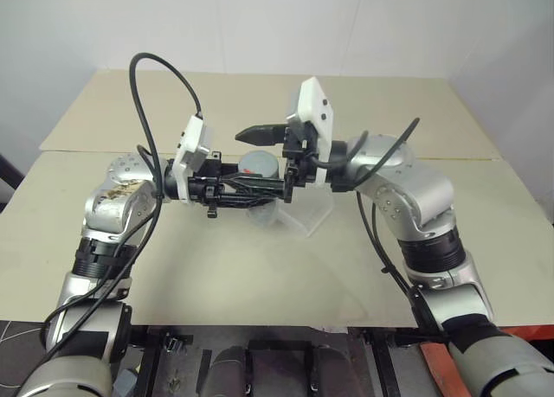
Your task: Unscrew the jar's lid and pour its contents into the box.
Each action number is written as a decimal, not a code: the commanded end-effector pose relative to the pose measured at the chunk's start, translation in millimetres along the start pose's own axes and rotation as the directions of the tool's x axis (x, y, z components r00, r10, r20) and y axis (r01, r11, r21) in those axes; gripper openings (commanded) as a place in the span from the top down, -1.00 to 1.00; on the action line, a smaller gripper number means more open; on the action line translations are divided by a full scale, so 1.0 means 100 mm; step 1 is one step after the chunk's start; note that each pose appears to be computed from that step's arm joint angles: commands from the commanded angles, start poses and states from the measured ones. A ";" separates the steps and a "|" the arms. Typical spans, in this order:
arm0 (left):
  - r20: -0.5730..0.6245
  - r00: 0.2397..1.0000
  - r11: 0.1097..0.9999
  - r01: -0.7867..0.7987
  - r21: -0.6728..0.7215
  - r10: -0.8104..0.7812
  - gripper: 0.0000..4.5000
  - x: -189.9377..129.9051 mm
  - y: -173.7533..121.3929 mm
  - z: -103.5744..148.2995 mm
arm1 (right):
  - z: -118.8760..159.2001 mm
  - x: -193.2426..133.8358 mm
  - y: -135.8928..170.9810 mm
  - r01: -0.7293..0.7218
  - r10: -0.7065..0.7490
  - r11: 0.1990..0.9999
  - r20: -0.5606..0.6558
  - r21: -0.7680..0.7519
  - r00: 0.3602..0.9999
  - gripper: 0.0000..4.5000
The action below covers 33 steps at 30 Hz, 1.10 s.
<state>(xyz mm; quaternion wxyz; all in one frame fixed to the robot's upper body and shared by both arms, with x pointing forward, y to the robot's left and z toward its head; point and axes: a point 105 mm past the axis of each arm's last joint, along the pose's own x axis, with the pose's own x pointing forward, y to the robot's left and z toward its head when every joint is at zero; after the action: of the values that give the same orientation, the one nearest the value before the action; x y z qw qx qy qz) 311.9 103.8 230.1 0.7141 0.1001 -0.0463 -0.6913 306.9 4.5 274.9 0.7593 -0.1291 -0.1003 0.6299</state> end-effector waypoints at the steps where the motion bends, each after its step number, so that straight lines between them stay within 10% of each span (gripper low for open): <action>1: 0.017 0.999 0.997 0.028 0.074 -0.029 0.14 -0.07 -0.06 0.18 | 0.09 -0.30 -0.27 0.138 -0.138 0.990 0.014 -0.032 0.990 -0.98; 21: 0.020 0.999 0.997 0.042 0.067 -0.044 0.14 -0.08 -0.05 0.17 | 0.05 -0.72 -0.43 0.239 -0.240 0.971 -0.026 -0.008 0.971 -0.98; 33: 0.033 0.999 0.998 0.014 0.054 -0.016 0.14 -0.03 0.06 0.11 | 0.25 -0.59 0.03 0.056 -0.056 0.998 0.012 -0.037 0.998 -0.98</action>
<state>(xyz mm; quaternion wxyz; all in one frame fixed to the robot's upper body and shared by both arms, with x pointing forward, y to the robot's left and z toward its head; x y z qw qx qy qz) 316.6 109.7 229.6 0.7122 0.0894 -0.0518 -0.6943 299.7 -58.5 283.7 0.7862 -0.1334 -0.0874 0.5971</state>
